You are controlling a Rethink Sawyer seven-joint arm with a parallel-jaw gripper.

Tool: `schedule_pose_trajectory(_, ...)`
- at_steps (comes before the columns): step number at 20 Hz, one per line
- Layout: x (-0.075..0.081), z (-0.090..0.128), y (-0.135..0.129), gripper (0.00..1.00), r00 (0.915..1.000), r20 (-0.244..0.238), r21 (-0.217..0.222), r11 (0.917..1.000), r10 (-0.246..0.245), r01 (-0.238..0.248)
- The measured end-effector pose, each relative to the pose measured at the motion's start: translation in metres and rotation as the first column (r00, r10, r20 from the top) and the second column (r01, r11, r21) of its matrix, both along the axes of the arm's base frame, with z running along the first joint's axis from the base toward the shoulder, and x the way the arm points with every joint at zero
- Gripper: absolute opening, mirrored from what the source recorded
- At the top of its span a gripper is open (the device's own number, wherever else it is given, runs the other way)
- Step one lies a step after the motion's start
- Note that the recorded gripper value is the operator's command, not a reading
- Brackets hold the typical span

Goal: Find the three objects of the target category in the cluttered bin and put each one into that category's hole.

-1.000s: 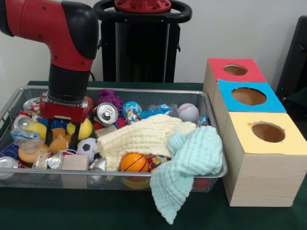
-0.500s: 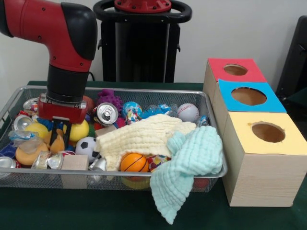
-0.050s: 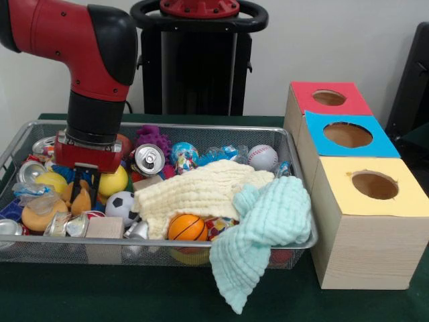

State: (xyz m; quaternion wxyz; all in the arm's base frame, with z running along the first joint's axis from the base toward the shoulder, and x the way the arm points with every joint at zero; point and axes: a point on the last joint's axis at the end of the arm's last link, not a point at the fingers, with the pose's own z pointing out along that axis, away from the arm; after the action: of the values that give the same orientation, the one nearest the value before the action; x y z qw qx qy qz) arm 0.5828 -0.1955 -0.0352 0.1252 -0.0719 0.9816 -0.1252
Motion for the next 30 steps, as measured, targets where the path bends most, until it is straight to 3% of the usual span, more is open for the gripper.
schedule_pose_trajectory(9,-0.001,0.023,0.014,0.0,1.0,-0.001,-0.001,1.0,0.005,-0.005)
schedule_pose_trajectory(20,0.001,0.059,0.038,0.0,0.9987,-0.023,0.024,0.9987,-0.045,0.046)
schedule_pose_trajectory(30,0.004,0.091,0.09,0.0,0.9978,-0.021,0.061,0.996,-0.063,0.064)
